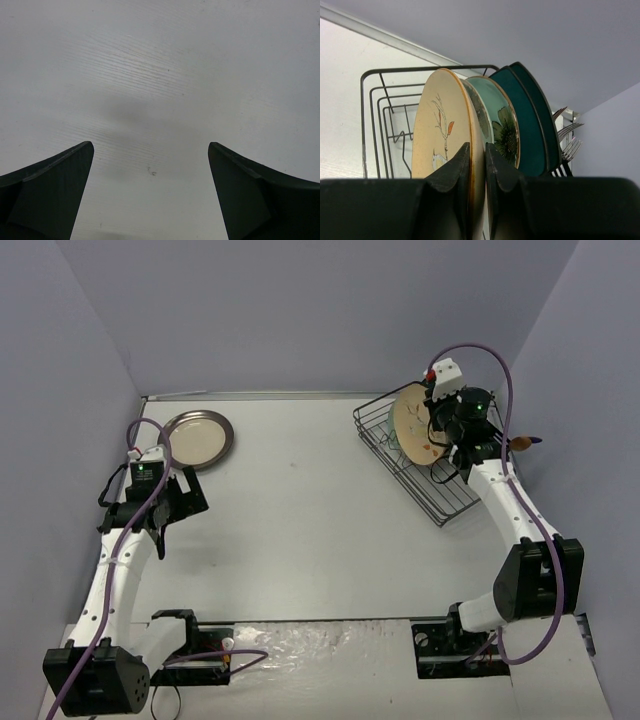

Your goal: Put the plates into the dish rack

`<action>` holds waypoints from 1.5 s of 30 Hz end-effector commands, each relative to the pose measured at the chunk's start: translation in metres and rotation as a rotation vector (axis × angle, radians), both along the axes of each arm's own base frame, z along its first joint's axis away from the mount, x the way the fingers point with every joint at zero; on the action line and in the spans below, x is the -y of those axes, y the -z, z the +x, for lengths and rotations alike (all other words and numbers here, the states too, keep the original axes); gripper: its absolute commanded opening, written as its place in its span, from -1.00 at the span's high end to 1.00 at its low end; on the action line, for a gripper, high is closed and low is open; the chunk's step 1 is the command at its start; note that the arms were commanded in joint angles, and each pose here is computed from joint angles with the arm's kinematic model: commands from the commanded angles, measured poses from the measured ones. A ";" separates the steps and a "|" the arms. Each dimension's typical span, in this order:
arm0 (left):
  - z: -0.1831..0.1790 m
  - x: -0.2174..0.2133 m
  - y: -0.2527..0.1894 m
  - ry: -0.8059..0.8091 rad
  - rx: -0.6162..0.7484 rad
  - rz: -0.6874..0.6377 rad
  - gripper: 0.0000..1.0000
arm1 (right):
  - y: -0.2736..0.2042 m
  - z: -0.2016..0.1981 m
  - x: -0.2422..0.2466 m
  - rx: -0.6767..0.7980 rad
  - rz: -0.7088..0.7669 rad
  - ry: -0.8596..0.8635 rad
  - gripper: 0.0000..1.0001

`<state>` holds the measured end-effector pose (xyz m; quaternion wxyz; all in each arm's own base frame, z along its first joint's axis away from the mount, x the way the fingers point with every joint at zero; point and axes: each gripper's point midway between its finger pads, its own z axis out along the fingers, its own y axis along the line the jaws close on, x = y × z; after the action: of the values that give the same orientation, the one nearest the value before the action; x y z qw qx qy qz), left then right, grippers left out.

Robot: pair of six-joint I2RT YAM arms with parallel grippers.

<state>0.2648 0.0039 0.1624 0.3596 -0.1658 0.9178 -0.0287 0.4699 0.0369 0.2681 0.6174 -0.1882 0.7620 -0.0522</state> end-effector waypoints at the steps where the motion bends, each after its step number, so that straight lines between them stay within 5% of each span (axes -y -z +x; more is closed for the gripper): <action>1: 0.011 -0.004 -0.023 0.002 0.079 0.025 -0.94 | -0.135 0.015 0.002 0.420 -0.014 -0.015 1.00; 11: 0.010 -0.006 -0.022 -0.006 0.076 0.033 -0.94 | -0.128 0.043 0.000 0.417 -0.109 -0.071 1.00; 31: 0.010 -0.007 -0.019 -0.010 0.060 0.039 -0.94 | -0.031 0.070 -0.020 0.233 -0.100 -0.133 0.97; 42: 0.009 -0.007 -0.020 -0.010 0.063 0.039 -0.94 | -0.002 0.060 -0.035 0.172 -0.058 -0.153 0.72; 45: 0.009 -0.007 -0.021 -0.011 0.067 0.038 -0.94 | -0.002 0.058 -0.038 0.165 -0.039 -0.156 0.38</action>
<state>0.2645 0.0069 0.1620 0.3599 -0.1673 0.9176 -0.0207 0.5189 0.0633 0.1958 0.5892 -0.2692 0.7612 -0.0293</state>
